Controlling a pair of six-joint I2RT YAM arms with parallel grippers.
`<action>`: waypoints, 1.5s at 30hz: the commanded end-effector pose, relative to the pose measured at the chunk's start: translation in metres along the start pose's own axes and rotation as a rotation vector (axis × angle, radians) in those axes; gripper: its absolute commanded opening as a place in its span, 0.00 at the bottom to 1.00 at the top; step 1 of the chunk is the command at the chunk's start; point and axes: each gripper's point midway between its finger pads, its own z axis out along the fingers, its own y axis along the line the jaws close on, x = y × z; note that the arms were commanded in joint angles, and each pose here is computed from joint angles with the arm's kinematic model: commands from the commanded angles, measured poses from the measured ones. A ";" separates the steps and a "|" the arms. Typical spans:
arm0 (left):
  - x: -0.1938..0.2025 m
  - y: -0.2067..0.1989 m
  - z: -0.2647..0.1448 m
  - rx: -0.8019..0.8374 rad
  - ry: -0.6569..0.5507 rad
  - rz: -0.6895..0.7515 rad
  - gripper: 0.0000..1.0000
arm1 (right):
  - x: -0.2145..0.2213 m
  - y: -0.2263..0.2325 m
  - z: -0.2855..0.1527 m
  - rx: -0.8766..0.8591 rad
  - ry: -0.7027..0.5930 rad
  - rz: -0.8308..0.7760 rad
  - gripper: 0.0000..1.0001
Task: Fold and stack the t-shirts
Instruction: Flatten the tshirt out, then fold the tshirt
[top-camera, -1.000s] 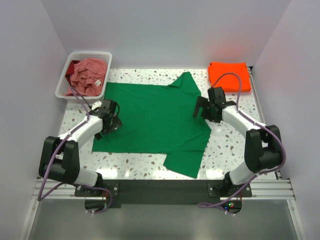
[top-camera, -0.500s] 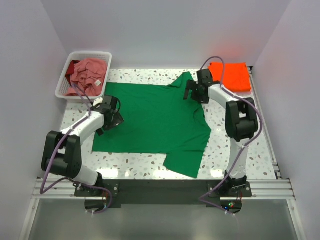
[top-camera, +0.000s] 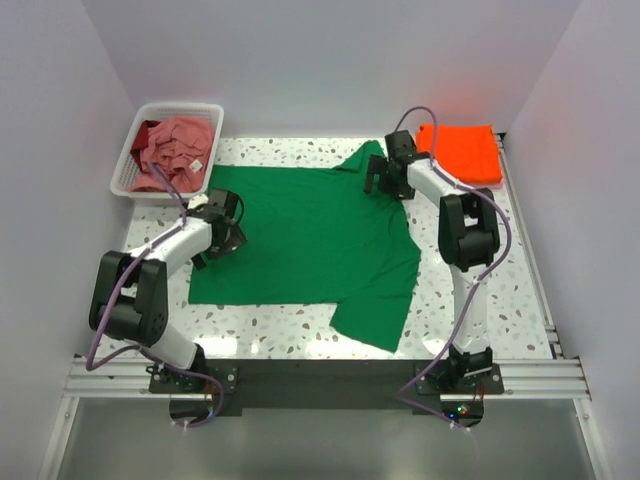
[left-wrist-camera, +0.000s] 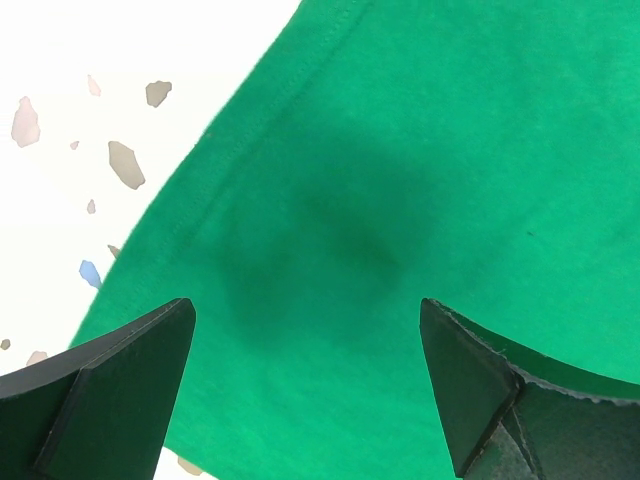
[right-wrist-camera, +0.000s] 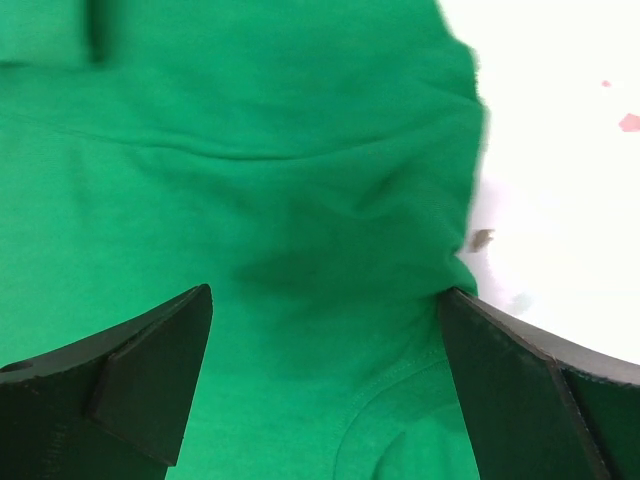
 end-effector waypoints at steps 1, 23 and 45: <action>-0.014 0.002 0.003 -0.039 -0.037 0.004 1.00 | 0.033 -0.050 0.003 0.253 0.124 -0.012 0.99; -0.021 -0.005 -0.018 0.058 -0.058 -0.031 1.00 | -0.018 -0.043 -0.089 0.166 -0.116 -0.058 0.99; 0.041 0.083 -0.001 -0.034 0.018 -0.254 0.75 | 0.252 0.005 -0.214 -0.028 0.088 -0.222 0.98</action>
